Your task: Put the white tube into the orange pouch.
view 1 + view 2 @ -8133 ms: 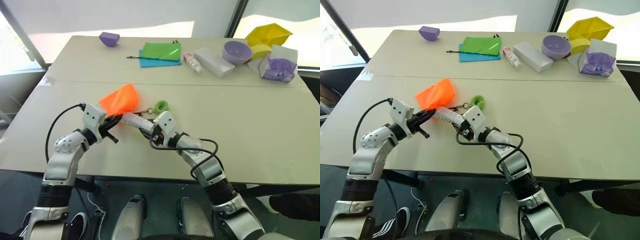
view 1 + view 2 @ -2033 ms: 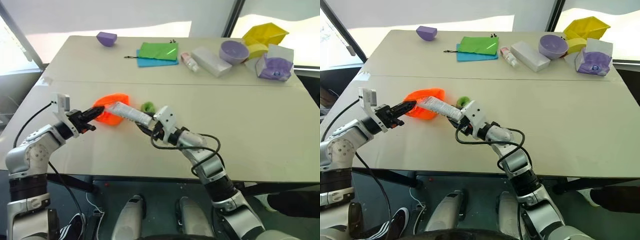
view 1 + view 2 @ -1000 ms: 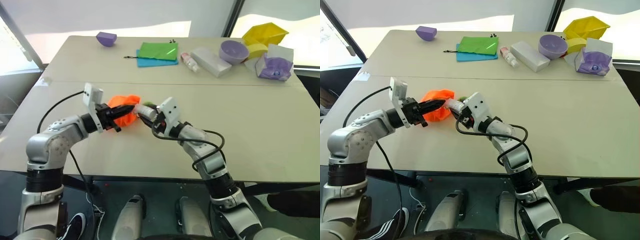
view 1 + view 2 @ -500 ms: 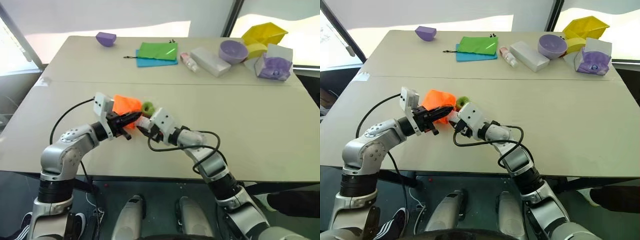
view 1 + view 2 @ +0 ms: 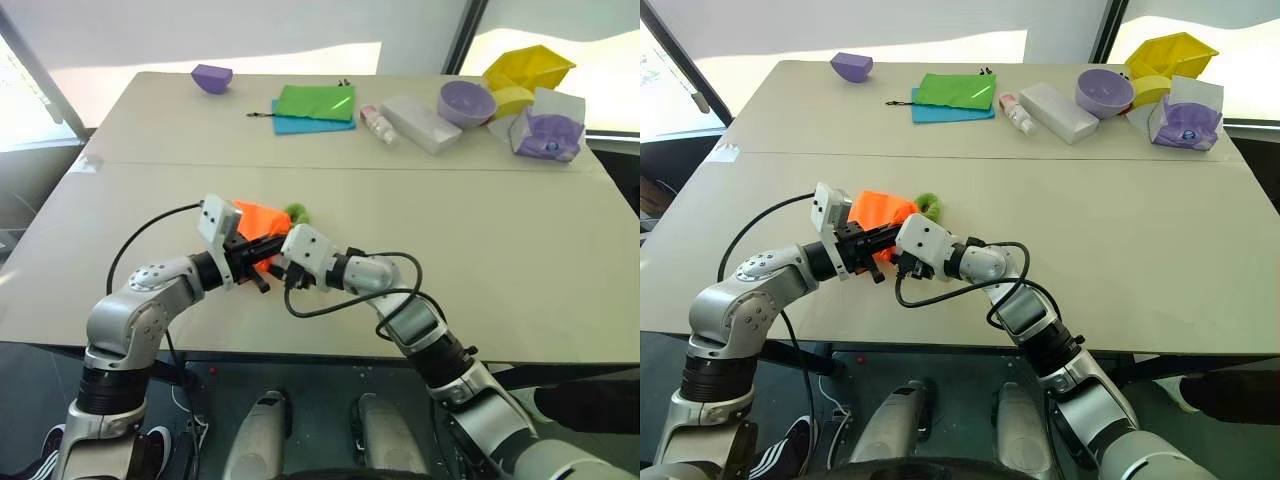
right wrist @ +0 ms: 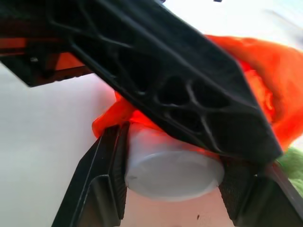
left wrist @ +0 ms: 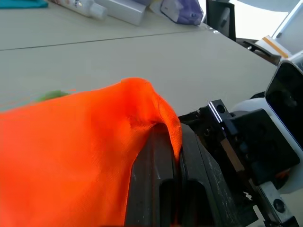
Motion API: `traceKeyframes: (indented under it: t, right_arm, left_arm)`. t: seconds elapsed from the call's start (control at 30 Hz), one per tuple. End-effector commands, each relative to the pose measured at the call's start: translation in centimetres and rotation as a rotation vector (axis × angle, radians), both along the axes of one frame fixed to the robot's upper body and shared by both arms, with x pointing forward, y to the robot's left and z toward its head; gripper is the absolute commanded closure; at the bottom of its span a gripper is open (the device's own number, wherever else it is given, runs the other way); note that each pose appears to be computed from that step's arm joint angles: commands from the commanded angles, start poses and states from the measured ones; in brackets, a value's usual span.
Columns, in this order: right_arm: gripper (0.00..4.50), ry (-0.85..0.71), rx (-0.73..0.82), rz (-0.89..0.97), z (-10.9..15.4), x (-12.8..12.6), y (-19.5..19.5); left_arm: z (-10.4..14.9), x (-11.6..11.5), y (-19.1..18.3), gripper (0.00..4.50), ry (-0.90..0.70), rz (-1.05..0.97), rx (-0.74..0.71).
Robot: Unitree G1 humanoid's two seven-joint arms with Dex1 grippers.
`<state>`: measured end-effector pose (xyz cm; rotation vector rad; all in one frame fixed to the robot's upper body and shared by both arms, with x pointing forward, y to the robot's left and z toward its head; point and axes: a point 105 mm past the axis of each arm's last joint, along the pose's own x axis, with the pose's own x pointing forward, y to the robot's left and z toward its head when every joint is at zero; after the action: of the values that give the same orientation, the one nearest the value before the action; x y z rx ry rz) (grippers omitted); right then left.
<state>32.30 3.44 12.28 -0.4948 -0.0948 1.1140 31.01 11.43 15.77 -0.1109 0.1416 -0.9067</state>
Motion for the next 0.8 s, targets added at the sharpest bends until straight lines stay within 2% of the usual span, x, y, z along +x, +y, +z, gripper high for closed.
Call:
traceKeyframes:
  t: [0.03, 0.23, 0.47, 0.5, 0.6, 0.63, 0.8]
  right_arm:
    - [2.21, -0.055, 0.004, 0.074, 1.0, -0.6, 1.4]
    - [2.21, -0.036, 0.085, 0.022, 1.6, 0.2, 2.6]
    - [2.21, 0.010, 0.059, 0.071, 0.4, -0.7, 2.6]
    - [1.50, 0.012, 0.069, 0.058, 0.5, -0.5, 2.4]
    - [0.28, 0.015, 0.081, 0.044, 0.7, -0.4, 2.0]
    - [0.07, 0.021, 0.091, 0.046, 0.9, -0.5, 1.6]
    - [0.07, 0.064, 0.104, 0.071, 1.5, -1.7, -0.8]
  left_arm:
    - [1.2, -0.3, -0.6, 4.50, -0.059, -0.038, -0.005]
    - [0.9, -0.6, -0.8, 4.50, -0.049, -0.041, -0.004]
    - [0.8, -0.7, -0.7, 4.50, -0.055, -0.042, 0.006]
    - [0.8, -0.7, -0.7, 4.50, -0.055, -0.039, 0.007]
    - [0.7, -0.7, -0.5, 4.50, -0.054, -0.035, 0.009]
    - [0.7, -0.7, -0.2, 4.50, -0.053, -0.031, 0.016]
    - [0.5, -0.7, 0.7, 4.50, -0.051, -0.014, 0.030]
